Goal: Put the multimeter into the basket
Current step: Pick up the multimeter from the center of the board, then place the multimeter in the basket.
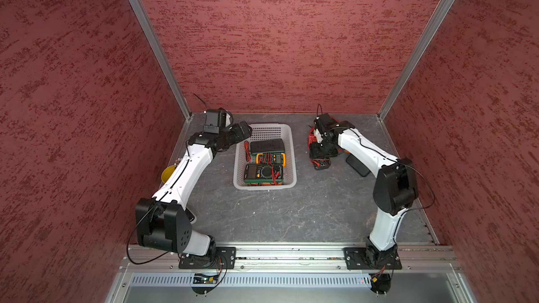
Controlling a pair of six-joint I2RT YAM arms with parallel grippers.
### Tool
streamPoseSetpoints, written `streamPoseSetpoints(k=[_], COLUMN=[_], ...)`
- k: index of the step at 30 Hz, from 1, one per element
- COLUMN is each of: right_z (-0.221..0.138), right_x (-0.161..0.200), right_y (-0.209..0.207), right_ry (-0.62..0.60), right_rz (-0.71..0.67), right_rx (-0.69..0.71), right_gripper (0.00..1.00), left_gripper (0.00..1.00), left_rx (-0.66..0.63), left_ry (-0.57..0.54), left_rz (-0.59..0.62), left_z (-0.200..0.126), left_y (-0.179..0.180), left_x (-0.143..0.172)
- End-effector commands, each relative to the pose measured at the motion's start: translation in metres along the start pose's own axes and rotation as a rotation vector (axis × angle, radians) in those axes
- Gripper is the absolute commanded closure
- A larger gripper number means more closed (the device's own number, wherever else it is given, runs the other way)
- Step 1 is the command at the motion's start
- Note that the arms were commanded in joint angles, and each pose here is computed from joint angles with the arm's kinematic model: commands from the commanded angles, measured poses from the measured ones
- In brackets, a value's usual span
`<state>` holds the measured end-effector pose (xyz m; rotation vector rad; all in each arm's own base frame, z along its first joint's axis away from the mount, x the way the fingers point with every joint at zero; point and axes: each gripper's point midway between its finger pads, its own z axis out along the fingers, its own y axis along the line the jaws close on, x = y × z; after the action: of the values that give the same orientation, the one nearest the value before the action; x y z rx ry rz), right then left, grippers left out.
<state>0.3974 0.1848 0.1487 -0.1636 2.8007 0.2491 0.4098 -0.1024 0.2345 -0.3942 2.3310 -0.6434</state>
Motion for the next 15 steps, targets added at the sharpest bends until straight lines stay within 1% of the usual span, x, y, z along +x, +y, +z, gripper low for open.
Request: streamPoseSetpoints(k=[1, 4, 8, 15], right_z=[-0.032, -0.038, -0.036, -0.015], right_x=[-0.027, -0.044, -0.062, -0.074], right_y=[0.040, 0.062, 0.096, 0.165], right_ry=[-0.096, -0.126, -0.149, -0.152], right_rz=[0.077, 0.103, 0.115, 0.082], right_rx=[-0.117, -0.151, -0.186, -0.256], right_gripper=[0.71, 0.71, 0.71, 0.69], left_gripper=[0.00, 0.00, 0.00, 0.00], left_rx=[-0.019, -0.031, -0.055, -0.086], left_ry=[-0.017, -0.010, -0.005, -0.014], left_rz=[-0.026, -0.032, -0.040, -0.073], left_z=[-0.002, -0.001, 0.001, -0.001], left_y=[0.011, 0.018, 0.028, 0.044], left_x=[-0.001, 0.001, 0.007, 0.018])
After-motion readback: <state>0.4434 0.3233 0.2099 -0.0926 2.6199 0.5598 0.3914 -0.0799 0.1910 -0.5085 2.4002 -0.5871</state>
